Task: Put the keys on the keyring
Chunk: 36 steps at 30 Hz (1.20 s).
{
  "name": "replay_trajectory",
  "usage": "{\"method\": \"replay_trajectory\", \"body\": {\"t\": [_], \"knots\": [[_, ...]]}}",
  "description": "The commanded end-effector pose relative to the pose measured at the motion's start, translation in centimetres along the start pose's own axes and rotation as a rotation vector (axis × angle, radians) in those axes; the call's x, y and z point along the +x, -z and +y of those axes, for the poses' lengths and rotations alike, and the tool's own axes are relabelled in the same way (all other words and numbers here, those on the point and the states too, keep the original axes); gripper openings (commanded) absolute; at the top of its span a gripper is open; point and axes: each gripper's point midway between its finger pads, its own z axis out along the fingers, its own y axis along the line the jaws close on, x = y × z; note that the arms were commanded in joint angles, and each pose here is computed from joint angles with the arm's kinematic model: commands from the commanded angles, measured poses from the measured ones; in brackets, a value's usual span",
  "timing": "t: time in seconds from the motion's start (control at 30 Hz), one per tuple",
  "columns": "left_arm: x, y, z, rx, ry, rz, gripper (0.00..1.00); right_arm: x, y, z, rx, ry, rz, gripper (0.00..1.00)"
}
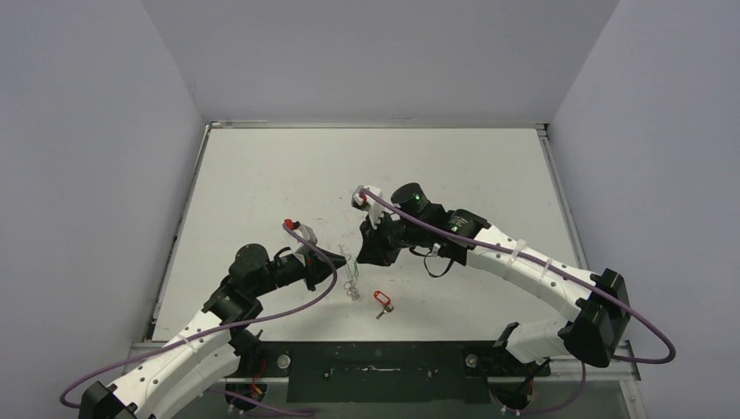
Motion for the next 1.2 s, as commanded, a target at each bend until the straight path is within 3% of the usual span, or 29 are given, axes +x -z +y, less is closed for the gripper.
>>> {"method": "replay_trajectory", "body": {"t": [0.0, 1.17], "knots": [[-2.6, -0.2, -0.8, 0.036, -0.039, -0.086, 0.0, -2.6, 0.3, 1.1, -0.011, 0.056, -0.056, 0.0], [-2.8, -0.1, -1.2, 0.053, -0.043, -0.079, 0.0, -3.9, -0.4, 1.1, 0.053, 0.075, -0.07, 0.0]]}}
